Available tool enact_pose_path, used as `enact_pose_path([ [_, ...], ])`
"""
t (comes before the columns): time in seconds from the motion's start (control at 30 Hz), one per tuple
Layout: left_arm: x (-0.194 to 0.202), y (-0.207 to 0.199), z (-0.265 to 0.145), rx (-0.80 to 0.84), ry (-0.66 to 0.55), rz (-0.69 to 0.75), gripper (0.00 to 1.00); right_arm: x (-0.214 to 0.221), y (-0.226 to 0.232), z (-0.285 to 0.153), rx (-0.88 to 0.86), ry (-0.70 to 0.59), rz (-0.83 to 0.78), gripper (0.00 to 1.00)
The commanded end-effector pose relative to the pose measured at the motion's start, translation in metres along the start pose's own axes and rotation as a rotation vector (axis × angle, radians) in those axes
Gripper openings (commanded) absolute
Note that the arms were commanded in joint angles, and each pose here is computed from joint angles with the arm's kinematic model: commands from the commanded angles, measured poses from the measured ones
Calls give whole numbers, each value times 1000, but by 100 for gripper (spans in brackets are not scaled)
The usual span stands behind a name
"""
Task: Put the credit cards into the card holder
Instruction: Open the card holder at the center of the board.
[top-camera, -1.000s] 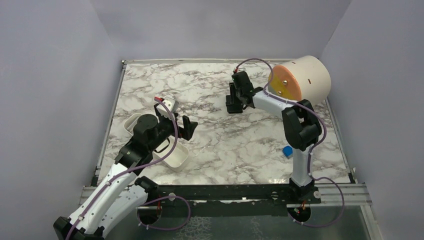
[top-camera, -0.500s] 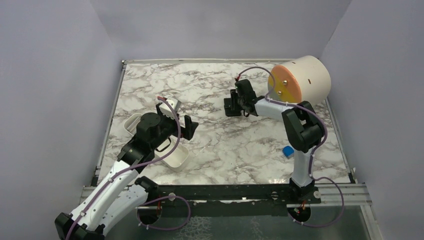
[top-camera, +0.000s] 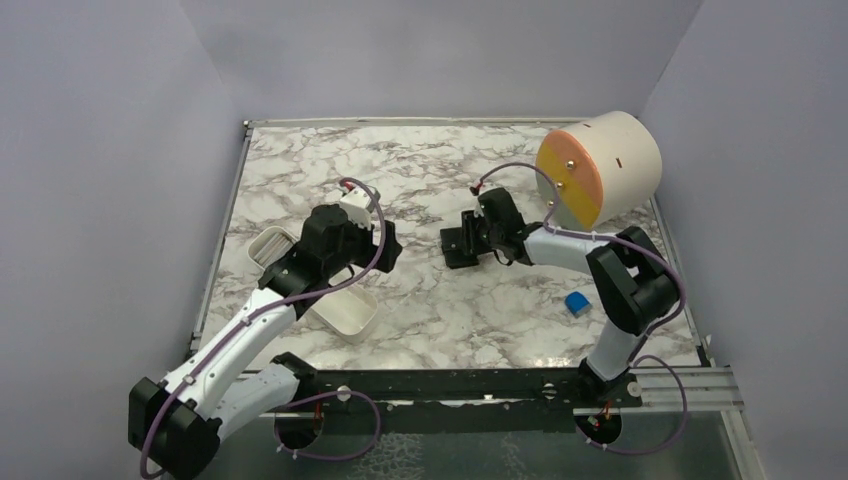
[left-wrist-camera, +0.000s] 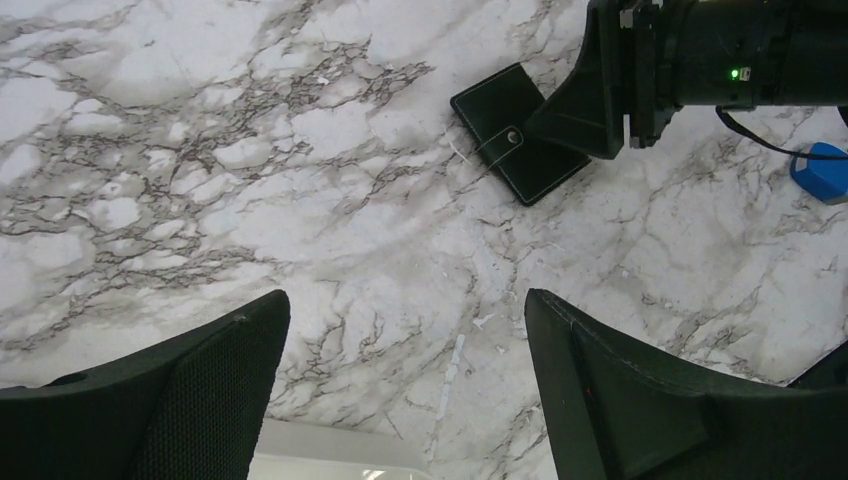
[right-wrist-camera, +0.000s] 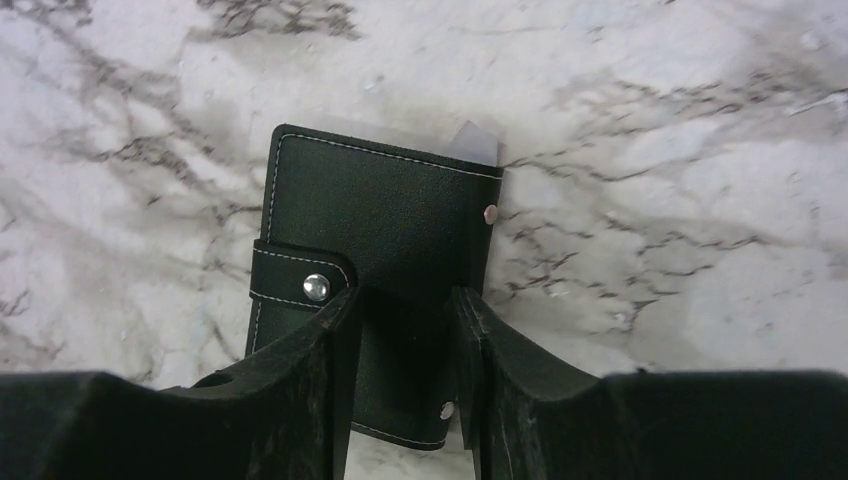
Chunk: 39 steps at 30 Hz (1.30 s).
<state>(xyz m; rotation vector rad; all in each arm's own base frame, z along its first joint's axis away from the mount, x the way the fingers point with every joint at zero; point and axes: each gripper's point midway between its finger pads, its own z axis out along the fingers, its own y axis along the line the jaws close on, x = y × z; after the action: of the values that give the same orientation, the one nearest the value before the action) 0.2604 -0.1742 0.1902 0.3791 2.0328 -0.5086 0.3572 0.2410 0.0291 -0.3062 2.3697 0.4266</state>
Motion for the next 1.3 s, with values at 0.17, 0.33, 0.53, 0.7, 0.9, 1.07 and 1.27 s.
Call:
enact_pose_path([
  [0.17,5,-38,20,173,149,-145,77,79,33,-41,-117,216,36,38],
  [0.33,25,-59,33,282,265,-170,69,64,36,-62,-119,154,83,38],
  [0.53,52,-73,53,291,390,-206,59,55,36,-67,-110,88,153,38],
  [0.7,77,-80,69,276,473,-253,49,65,37,-57,-117,128,160,39],
  [0.9,103,-90,87,294,536,-316,33,73,38,-46,-124,145,182,39],
  [1.07,117,-92,97,301,558,-340,26,82,41,-44,-154,155,204,39],
  [1.27,131,-87,103,274,585,-337,24,71,47,-52,-194,101,201,20],
])
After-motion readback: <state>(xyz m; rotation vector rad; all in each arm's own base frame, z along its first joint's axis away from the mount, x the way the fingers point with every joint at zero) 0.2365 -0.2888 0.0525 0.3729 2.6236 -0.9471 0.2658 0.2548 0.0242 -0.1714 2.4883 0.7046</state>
